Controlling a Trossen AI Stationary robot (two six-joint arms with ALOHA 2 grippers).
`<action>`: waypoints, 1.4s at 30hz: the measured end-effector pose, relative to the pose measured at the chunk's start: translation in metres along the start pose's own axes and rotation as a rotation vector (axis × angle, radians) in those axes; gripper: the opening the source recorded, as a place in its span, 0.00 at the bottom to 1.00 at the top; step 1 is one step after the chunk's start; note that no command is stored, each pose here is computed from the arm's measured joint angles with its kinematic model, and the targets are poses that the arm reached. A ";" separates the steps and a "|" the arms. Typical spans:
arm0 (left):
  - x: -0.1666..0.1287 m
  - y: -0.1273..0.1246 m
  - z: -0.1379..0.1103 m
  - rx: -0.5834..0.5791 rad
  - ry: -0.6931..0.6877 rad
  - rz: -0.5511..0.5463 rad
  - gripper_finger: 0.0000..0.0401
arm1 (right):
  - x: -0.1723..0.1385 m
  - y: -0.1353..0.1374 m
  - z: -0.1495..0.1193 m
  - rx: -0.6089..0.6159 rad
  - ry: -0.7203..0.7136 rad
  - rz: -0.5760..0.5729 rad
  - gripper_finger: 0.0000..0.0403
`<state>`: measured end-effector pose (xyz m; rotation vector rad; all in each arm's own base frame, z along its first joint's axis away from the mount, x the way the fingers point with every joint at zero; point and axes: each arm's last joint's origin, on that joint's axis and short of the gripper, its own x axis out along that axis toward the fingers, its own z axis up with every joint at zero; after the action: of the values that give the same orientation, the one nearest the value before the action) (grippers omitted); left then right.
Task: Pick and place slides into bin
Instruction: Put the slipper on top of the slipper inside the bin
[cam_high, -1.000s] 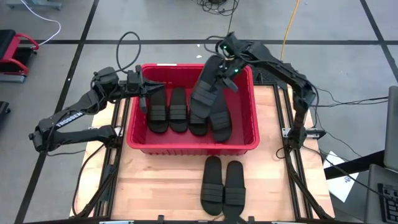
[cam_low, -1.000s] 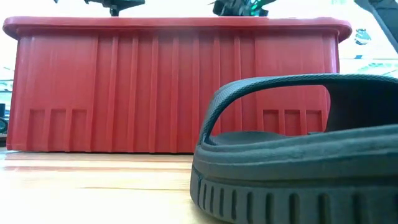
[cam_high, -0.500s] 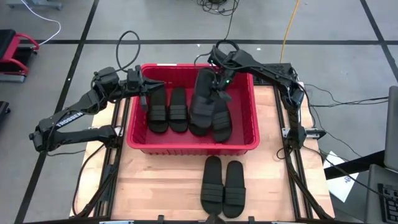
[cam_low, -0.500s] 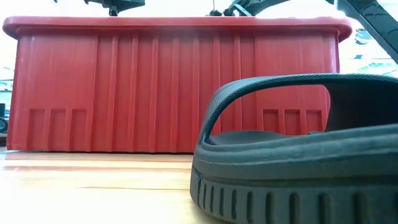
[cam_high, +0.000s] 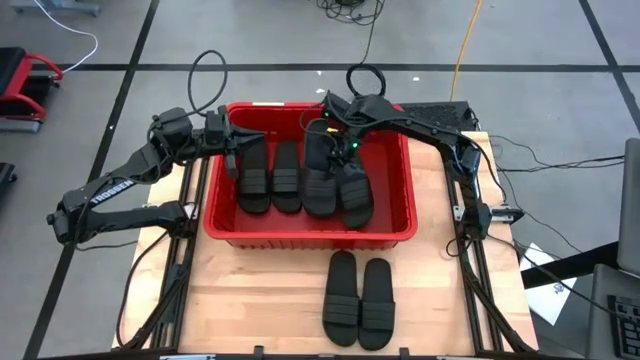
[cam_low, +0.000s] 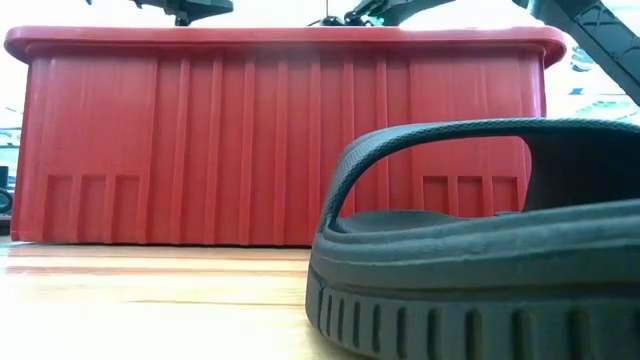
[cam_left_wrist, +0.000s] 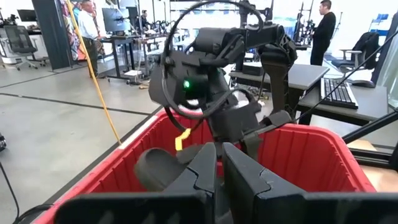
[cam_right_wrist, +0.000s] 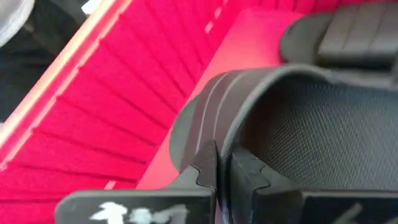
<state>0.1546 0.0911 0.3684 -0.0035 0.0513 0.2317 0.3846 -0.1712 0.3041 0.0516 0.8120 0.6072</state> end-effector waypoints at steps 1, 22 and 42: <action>0.000 0.000 0.000 -0.001 0.004 0.000 0.06 | 0.000 0.000 0.001 -0.005 -0.010 -0.002 0.01; 0.000 0.000 -0.003 -0.010 0.032 -0.001 0.06 | 0.040 -0.034 -0.029 0.217 -0.004 0.164 0.01; 0.000 0.000 -0.003 -0.008 0.033 -0.002 0.06 | 0.028 -0.037 -0.044 0.172 0.025 0.194 0.01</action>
<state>0.1545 0.0910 0.3651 -0.0150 0.0828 0.2303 0.3864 -0.1953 0.2448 0.2831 0.8886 0.7204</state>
